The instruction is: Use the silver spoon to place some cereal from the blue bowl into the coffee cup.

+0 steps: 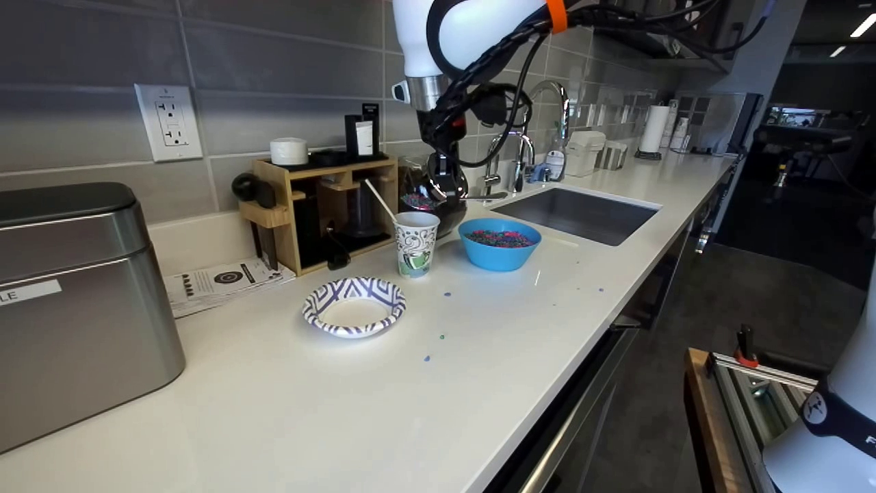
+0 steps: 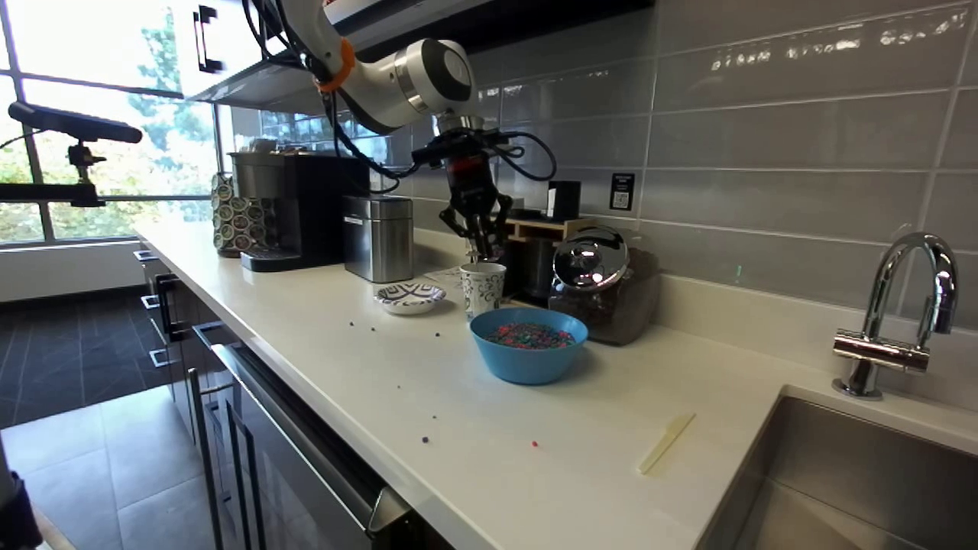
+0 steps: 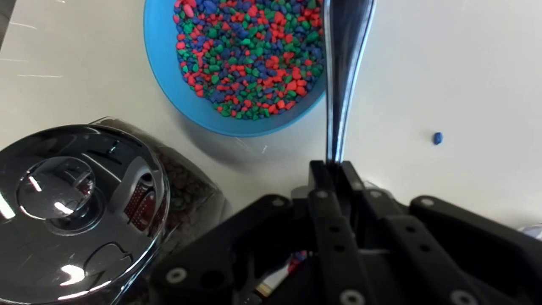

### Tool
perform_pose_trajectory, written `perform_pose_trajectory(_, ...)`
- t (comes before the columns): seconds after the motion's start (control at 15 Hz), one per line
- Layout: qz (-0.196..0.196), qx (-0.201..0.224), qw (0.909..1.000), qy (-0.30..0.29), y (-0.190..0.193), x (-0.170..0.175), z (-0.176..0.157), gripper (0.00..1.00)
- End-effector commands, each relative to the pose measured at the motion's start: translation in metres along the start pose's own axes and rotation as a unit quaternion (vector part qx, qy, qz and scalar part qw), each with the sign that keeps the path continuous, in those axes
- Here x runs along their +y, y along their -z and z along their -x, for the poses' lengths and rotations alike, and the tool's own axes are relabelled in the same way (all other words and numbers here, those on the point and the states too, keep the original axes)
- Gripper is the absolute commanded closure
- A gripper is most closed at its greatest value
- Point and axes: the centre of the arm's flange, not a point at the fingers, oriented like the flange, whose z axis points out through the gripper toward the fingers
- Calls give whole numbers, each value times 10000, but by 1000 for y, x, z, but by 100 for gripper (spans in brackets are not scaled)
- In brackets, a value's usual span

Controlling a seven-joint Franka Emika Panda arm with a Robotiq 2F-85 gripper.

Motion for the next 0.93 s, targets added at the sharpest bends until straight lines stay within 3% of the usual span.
perform_pose_trajectory(0.0, 270, -24, 9996, -27, -1, -12, 4, 99)
perform_pose_trajectory(0.87, 927, -18, 9956, -117, -3, -31, 8, 99)
